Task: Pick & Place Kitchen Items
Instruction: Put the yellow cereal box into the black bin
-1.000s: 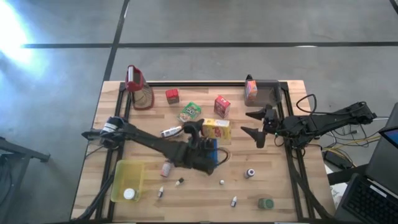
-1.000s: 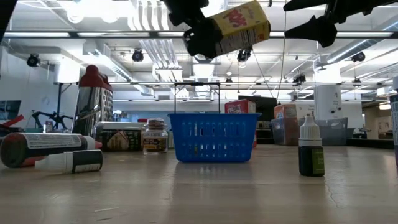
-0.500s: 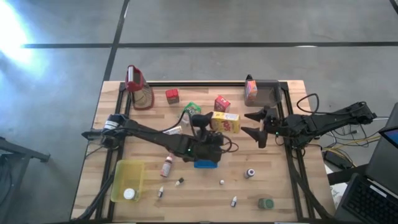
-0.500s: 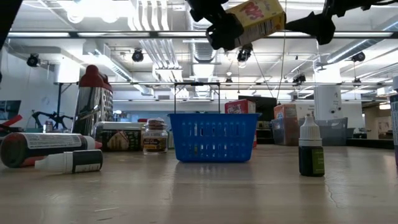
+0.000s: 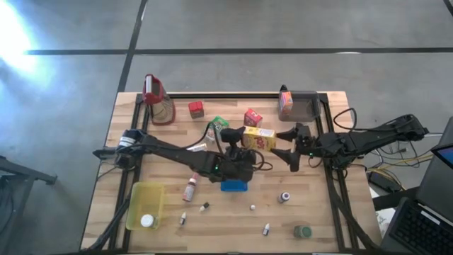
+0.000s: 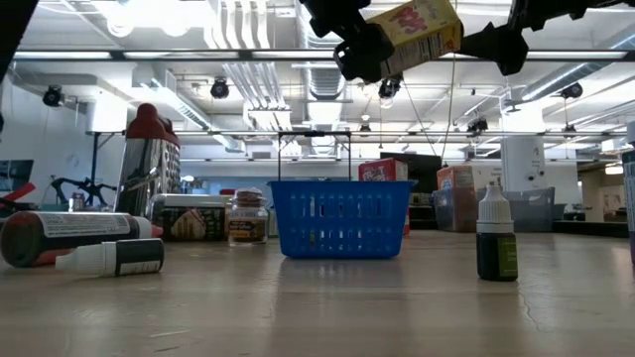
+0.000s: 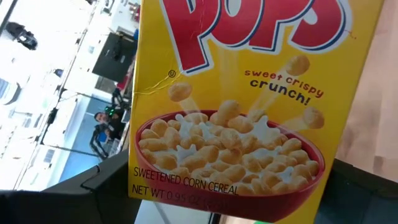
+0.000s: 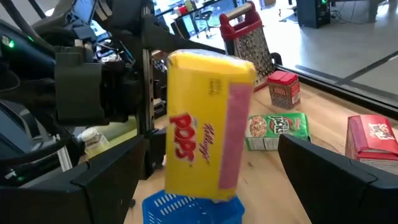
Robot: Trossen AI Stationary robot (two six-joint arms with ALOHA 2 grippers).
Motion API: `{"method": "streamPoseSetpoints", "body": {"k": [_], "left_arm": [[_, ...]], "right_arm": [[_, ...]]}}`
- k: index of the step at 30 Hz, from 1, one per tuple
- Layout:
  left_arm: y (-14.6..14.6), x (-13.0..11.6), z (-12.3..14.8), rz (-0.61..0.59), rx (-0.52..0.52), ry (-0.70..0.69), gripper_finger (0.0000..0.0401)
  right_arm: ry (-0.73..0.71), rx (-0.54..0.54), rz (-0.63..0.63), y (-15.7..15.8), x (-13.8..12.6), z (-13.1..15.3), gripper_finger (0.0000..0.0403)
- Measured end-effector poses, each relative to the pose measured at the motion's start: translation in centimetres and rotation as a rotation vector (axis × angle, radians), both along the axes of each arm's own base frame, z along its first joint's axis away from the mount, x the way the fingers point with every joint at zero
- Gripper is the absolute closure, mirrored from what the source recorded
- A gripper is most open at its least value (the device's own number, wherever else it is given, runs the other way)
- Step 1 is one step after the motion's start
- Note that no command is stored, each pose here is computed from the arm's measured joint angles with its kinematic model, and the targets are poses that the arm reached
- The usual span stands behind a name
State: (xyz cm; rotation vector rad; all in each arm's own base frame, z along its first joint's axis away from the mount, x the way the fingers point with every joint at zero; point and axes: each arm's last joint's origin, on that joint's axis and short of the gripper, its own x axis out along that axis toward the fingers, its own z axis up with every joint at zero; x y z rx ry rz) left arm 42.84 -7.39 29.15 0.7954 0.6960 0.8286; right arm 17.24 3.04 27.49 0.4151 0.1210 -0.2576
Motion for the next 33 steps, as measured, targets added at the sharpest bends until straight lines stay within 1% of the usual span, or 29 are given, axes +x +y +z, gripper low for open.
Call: {"method": "streamPoseSetpoints", "body": {"k": [5,11,14,18,26,33], "left_arm": [[0.1,0.0,0.0,-0.005,-0.003,0.004,0.0043],[0.1,0.0,0.0,-0.011,0.012,0.028,0.0043],[0.1,0.0,0.0,0.002,0.025,0.029,0.0043],[0.1,-0.1,0.1,0.033,0.041,0.015,0.0043],[0.2,0.0,0.2,0.038,0.037,-0.007,0.0043],[0.2,0.1,0.2,0.027,0.027,-0.009,0.0043]], "right_arm": [[0.011,-0.029,0.003,0.2,0.8,1.1,0.0057],[0.092,-0.043,0.001,0.4,1.7,1.7,0.0096],[0.122,-0.046,-0.013,0.2,2.0,1.9,0.0109],[0.124,-0.044,-0.038,-0.2,2.1,1.9,0.0118],[0.120,-0.038,-0.065,-0.8,2.2,2.0,0.0132],[0.118,-0.038,-0.061,-0.8,2.2,2.0,0.0162]]}}
